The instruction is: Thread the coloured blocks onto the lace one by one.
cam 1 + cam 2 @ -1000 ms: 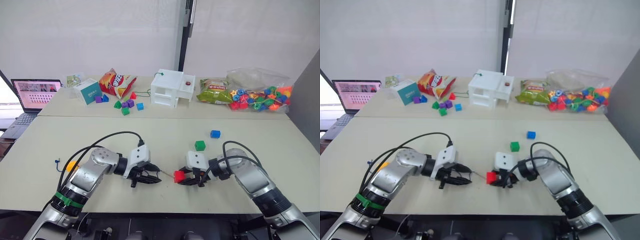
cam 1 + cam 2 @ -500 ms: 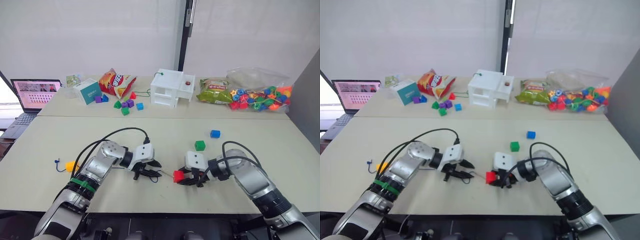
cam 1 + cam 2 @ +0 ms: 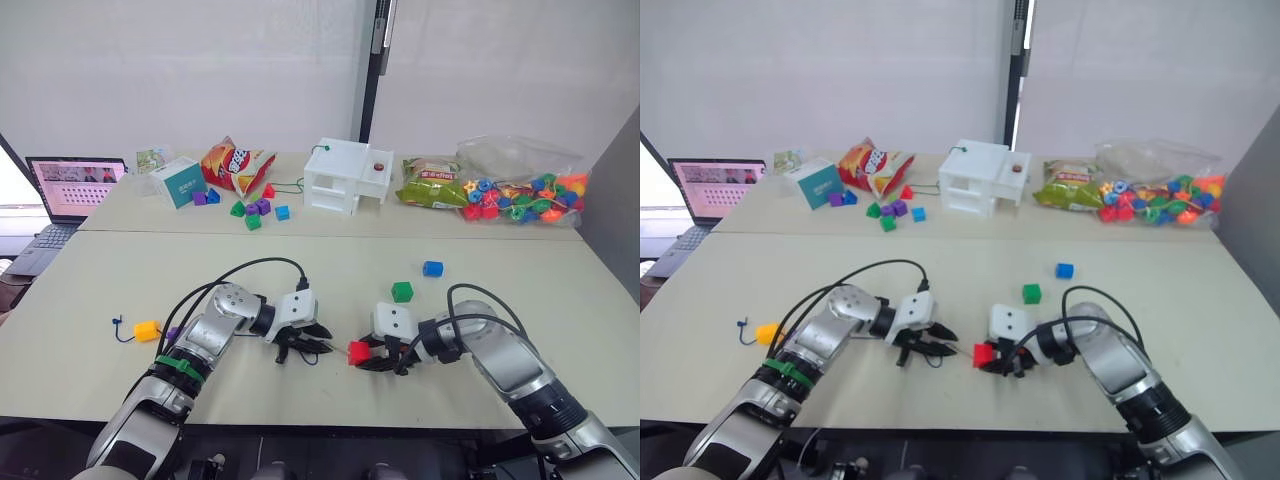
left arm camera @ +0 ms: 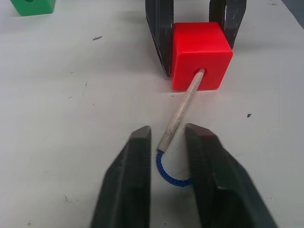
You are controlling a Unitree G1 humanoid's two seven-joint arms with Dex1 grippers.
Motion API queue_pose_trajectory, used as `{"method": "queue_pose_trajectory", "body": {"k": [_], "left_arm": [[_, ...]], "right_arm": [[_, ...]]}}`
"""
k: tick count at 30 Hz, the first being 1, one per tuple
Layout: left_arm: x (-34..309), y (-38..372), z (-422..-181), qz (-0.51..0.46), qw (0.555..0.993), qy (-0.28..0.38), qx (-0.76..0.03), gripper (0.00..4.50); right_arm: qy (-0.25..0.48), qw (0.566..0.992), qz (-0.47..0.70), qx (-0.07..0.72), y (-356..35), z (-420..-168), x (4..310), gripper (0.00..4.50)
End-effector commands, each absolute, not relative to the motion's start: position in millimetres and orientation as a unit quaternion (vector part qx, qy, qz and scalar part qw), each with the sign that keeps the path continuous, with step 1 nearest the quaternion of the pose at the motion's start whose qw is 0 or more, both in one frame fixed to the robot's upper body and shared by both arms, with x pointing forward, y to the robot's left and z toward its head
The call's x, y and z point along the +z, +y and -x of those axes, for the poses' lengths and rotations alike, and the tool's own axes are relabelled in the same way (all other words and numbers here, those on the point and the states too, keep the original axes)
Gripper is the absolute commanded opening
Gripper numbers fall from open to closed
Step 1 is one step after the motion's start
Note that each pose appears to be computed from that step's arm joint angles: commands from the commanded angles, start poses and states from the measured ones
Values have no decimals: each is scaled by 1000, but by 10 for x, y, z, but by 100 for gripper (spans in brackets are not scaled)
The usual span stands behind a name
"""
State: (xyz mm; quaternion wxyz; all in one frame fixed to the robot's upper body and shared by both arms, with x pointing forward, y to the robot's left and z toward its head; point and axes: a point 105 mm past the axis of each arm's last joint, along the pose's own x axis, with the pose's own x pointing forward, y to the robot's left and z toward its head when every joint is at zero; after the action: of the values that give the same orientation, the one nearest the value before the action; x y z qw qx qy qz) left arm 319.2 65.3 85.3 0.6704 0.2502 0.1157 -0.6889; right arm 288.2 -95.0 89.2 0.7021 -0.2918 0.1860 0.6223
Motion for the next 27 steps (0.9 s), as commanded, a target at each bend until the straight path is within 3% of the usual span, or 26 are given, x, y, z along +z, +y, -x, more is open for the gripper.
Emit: {"method": "queue_pose_trajectory", "body": {"k": [1, 16, 27], "left_arm": [[868, 634, -3161, -260, 661, 111, -695, 4], [1103, 531, -3078, -270, 651, 93, -703, 4], [1233, 260, -2857, -233, 662, 104, -704, 4]], "right_arm": [[191, 700, 294, 622, -956, -2860, 866, 116], [194, 699, 295, 623, -957, -2851, 854, 116], [201, 699, 294, 620, -967, -2846, 831, 116]]}}
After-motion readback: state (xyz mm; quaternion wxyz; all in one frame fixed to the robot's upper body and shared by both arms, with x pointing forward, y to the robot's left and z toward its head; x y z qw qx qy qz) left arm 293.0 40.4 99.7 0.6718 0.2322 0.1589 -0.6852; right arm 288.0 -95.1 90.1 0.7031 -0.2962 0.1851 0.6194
